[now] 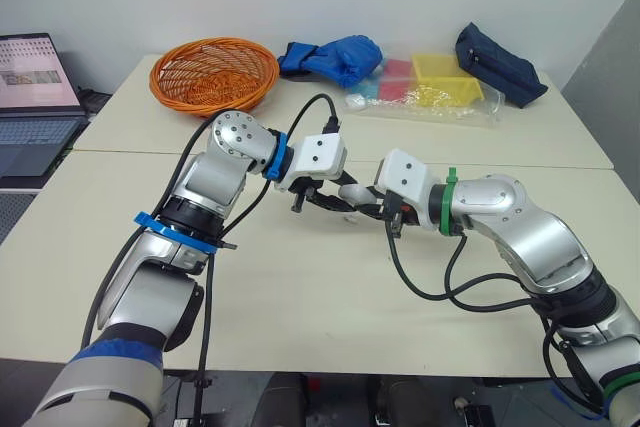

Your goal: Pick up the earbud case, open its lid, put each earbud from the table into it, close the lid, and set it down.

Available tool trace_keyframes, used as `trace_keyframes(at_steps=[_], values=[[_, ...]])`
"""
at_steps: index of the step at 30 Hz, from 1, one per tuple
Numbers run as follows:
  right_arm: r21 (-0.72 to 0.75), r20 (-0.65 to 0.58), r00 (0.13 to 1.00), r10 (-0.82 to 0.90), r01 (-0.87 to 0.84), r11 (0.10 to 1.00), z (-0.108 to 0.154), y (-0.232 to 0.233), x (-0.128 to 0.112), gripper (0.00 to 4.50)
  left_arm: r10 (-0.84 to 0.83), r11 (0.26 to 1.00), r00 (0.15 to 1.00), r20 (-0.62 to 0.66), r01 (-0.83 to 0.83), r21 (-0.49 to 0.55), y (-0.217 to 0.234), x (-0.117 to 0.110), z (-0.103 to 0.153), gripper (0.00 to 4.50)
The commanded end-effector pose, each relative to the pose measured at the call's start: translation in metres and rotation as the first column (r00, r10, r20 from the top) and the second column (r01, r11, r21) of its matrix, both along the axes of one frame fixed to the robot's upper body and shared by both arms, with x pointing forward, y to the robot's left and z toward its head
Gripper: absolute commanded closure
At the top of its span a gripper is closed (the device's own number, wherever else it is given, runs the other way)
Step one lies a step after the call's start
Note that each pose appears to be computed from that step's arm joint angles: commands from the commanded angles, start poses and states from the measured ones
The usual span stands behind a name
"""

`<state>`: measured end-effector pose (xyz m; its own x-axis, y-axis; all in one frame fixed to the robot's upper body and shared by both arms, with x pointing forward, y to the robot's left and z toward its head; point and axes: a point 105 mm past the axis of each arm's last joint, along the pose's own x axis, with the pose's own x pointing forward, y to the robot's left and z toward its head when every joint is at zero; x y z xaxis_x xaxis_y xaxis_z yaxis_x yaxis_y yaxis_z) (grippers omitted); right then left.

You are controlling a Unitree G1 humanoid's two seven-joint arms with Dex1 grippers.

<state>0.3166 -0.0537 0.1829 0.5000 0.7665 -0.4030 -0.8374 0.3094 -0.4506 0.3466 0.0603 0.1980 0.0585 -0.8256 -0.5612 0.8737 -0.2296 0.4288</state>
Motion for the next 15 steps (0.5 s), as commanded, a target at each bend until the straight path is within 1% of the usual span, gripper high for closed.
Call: trace_keyframes(at_steps=[1,8,10,11,14,15], values=[[-0.008,0.052,0.999,0.0,0.0,1.0,0.0098,-0.0037,0.0005,3.72,-0.022,1.0,0.999,0.029,0.022,-0.013,-0.0017,-0.0032,0.0105,3.07],[-0.01,0.049,0.999,-0.007,0.007,1.0,0.0093,-0.006,0.0015,3.72,-0.053,0.998,0.998,0.043,0.053,-0.018,-0.0027,-0.0065,0.0139,3.07],[-0.008,0.049,0.999,-0.007,0.007,1.0,0.0094,-0.006,0.0015,3.72,-0.052,0.998,0.998,0.042,0.053,-0.017,-0.0019,-0.0064,0.014,2.36],[-0.006,0.046,0.999,-0.007,0.007,1.0,0.0091,-0.0059,0.0014,3.72,-0.046,0.999,0.998,0.045,0.047,-0.019,-0.0019,-0.0054,0.0142,2.19],[-0.007,0.045,0.999,-0.008,0.008,1.0,0.0086,-0.0061,0.0017,3.72,-0.03,0.999,0.998,0.053,0.031,-0.029,-0.0029,-0.0024,0.0155,1.29],[-0.006,0.045,0.999,-0.007,0.007,1.0,0.0086,-0.006,0.0016,3.72,-0.032,0.999,0.998,0.052,0.033,-0.027,-0.0028,-0.0027,0.0152,1.29]])
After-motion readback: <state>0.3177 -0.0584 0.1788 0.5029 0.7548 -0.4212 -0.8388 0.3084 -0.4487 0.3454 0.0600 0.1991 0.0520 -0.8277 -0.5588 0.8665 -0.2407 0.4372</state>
